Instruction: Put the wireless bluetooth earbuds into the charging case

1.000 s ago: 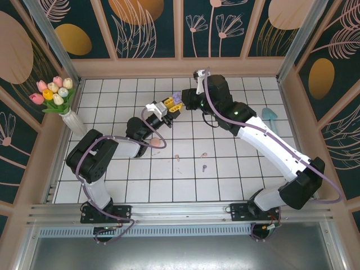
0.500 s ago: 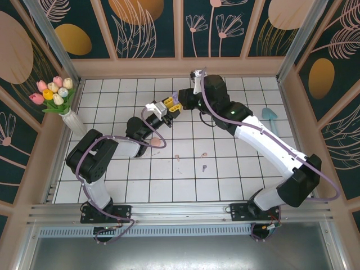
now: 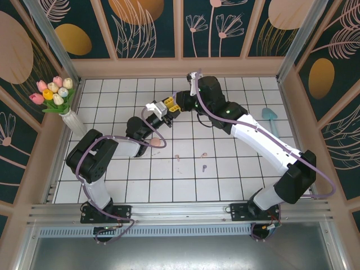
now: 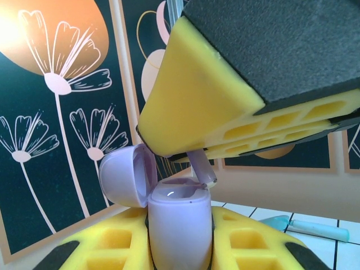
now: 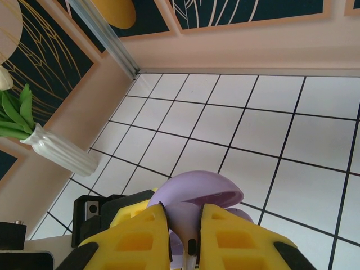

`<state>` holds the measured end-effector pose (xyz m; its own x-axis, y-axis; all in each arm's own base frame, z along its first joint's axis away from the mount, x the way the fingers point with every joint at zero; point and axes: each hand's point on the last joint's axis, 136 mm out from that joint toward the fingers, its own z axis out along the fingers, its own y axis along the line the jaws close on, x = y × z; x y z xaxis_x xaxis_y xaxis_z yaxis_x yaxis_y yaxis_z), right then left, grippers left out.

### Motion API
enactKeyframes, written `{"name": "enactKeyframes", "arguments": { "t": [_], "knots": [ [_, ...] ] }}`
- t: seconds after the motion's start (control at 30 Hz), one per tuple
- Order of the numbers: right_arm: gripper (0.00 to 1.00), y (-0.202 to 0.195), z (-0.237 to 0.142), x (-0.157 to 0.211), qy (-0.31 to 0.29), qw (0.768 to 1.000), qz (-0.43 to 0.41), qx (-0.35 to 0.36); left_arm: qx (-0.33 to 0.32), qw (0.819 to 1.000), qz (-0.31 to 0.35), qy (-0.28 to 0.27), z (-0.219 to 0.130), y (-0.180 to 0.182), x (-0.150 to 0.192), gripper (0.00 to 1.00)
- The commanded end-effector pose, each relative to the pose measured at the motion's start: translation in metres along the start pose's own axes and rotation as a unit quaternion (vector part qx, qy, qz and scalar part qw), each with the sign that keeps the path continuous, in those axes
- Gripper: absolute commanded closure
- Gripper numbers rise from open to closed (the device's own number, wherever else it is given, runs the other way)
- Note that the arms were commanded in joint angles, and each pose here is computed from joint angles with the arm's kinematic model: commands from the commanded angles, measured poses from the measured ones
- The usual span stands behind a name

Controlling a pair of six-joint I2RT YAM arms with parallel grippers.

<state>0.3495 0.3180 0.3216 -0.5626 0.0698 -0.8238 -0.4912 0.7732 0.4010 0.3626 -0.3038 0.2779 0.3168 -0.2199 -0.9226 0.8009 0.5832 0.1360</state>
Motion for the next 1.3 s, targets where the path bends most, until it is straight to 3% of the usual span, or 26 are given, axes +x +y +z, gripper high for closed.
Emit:
{"name": "enactKeyframes", "arguments": {
  "t": [0.0, 0.6, 1.0, 1.27],
  "knots": [
    [0.85, -0.001, 0.006, 0.006, 0.001, 1.000, -0.006, 0.000, 0.008, 1.000, 0.009, -0.029, 0.004, -0.003, -0.019, 1.00],
    [0.85, -0.003, 0.009, 0.000, -0.005, 1.000, -0.012, 0.010, 0.019, 1.000, 0.006, -0.020, 0.004, -0.007, -0.017, 1.00],
    [0.86, 0.013, -0.019, -0.021, -0.034, 0.999, -0.006, -0.020, 0.021, 1.000, 0.004, -0.019, 0.005, -0.007, -0.016, 1.00],
    [0.86, 0.010, -0.014, -0.021, -0.035, 0.999, -0.006, -0.014, 0.022, 1.000, 0.004, -0.018, 0.005, -0.008, -0.016, 1.00]
  ]
}}
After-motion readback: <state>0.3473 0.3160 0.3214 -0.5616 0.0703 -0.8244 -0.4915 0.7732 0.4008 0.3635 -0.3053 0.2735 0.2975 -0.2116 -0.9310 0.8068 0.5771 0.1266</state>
